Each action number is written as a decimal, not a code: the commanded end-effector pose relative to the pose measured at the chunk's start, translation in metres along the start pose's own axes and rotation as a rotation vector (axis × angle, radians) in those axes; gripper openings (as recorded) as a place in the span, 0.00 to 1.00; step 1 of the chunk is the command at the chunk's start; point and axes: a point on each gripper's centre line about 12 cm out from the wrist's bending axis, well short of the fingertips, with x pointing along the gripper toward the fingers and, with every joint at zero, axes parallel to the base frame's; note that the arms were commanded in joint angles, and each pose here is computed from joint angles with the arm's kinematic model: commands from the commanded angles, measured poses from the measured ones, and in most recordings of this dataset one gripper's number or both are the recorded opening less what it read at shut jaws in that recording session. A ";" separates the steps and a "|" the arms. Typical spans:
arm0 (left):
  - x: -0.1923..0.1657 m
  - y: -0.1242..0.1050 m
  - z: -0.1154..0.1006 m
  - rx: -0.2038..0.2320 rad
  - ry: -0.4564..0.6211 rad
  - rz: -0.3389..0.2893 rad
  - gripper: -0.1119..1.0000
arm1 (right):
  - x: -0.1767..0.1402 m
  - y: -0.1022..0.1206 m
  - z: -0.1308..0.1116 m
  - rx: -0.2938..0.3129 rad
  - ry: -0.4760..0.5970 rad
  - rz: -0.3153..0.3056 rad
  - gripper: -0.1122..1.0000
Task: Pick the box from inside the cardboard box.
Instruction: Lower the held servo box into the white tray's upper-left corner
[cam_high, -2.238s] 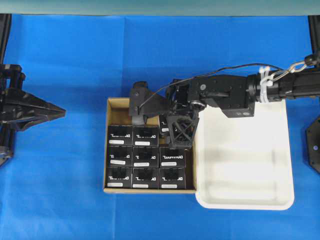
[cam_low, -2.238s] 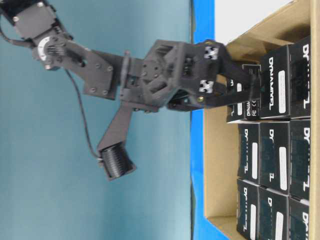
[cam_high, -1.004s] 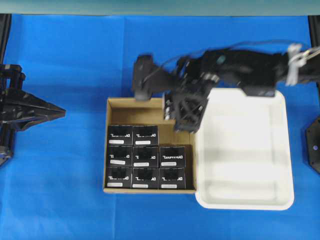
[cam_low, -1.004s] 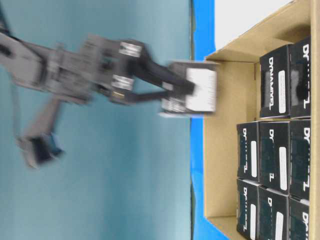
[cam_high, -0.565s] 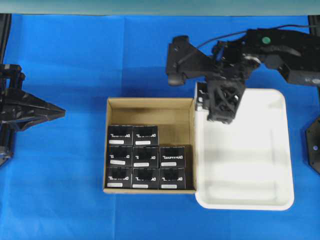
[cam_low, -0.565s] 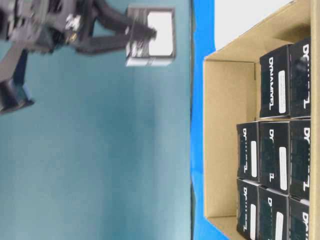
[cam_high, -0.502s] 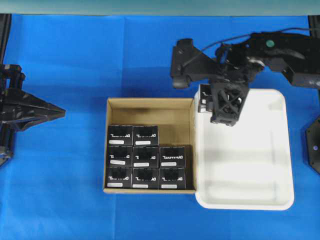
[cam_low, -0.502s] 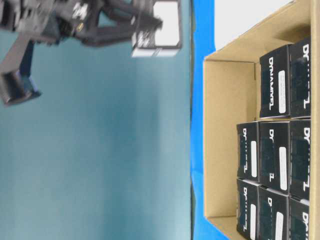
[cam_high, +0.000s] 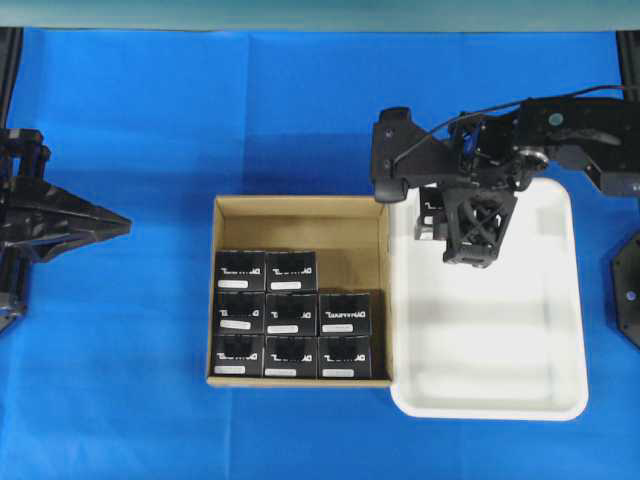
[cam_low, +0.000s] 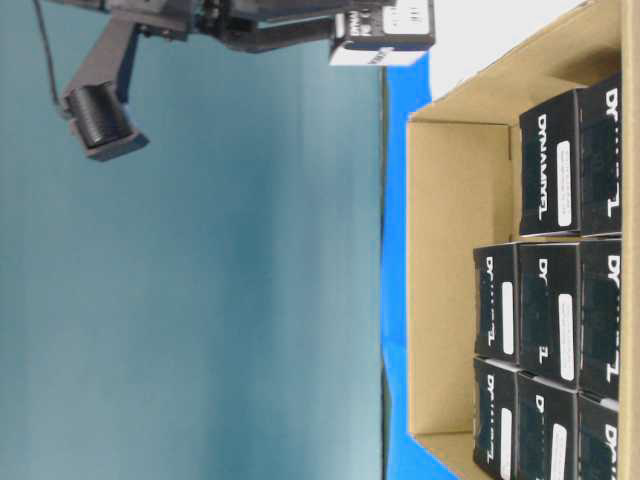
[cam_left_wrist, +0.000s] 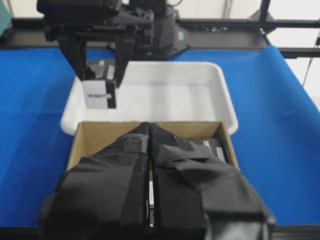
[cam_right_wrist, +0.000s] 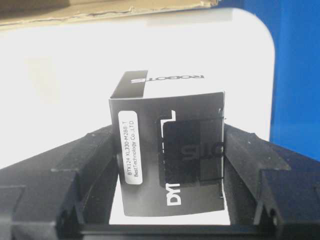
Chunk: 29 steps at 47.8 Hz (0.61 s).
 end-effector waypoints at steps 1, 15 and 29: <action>0.001 0.000 0.011 0.002 -0.029 -0.002 0.09 | 0.003 0.000 0.001 -0.007 -0.018 -0.005 0.67; 0.001 0.000 0.011 0.003 -0.029 -0.002 0.09 | 0.018 -0.002 -0.008 0.001 -0.016 -0.009 0.67; 0.001 0.000 0.011 0.002 -0.029 -0.002 0.09 | 0.033 -0.006 -0.011 0.014 -0.051 -0.022 0.67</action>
